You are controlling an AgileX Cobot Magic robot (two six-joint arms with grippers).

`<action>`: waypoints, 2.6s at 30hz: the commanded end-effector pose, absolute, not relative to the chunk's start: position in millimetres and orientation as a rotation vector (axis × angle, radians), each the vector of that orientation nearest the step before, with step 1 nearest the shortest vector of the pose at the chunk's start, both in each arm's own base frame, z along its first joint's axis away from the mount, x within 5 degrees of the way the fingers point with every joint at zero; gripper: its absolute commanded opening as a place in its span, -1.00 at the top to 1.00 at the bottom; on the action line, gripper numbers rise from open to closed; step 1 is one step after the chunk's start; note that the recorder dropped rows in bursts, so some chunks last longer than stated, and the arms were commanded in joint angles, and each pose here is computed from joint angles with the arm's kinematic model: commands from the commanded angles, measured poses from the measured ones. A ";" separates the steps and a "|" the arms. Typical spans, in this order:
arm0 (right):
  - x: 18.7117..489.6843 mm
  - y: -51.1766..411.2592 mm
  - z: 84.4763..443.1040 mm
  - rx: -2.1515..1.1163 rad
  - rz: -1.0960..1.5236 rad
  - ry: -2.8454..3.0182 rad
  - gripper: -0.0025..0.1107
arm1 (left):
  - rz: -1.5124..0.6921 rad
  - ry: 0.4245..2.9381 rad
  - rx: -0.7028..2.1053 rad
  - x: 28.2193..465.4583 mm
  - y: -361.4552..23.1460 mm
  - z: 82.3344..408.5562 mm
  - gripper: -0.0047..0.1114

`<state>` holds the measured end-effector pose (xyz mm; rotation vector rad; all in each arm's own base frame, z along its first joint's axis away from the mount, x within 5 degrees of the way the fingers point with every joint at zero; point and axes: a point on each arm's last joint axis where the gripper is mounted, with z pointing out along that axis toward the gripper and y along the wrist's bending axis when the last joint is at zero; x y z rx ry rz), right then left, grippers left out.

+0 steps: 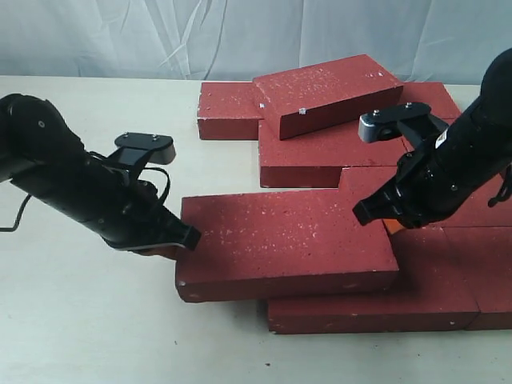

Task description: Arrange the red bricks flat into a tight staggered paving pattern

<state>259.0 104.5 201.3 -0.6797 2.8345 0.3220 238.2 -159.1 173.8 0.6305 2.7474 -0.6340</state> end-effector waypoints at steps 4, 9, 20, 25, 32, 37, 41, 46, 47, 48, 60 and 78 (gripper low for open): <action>272.1 127.5 240.4 -0.663 0.473 2.724 0.97 | -0.613 2.680 0.508 256.5 -151.5 206.2 0.92; 282.0 155.7 256.6 -0.712 0.501 2.649 0.97 | -0.578 2.712 0.415 272.1 -121.3 211.4 0.92; 321.5 247.7 239.6 -0.860 0.573 2.606 0.97 | -0.428 2.713 0.238 296.4 -56.8 218.7 0.92; 338.5 273.7 223.3 -0.894 0.585 2.612 0.97 | -0.370 2.660 0.160 305.0 -41.3 218.5 0.92; 355.5 287.5 200.2 -0.880 0.608 2.639 0.97 | -0.339 2.704 0.128 318.4 -38.4 189.1 0.92; 358.0 287.4 182.4 -0.909 0.565 2.678 0.97 | -0.317 2.739 0.110 325.8 -36.6 167.0 0.92; 359.7 282.4 164.2 -0.995 0.450 2.716 0.97 | -0.269 2.706 0.122 330.2 -33.9 165.0 0.92; 362.2 277.0 152.1 -1.022 0.340 2.749 0.97 | -0.229 2.704 0.169 330.3 -32.0 164.7 0.92; 362.7 276.2 151.9 -1.010 0.325 2.754 0.97 | -0.226 2.704 0.171 330.3 -31.8 164.6 0.92; 363.2 274.7 151.7 -1.005 0.314 2.761 0.97 | -0.222 2.705 0.176 330.3 -31.7 164.5 0.92; 358.3 257.3 166.5 -1.109 0.090 2.805 0.97 | -0.162 2.744 0.032 328.7 5.8 162.9 0.92; 353.2 274.0 183.3 -0.988 0.392 2.760 0.97 | -0.273 2.660 -0.099 336.3 3.5 164.1 0.92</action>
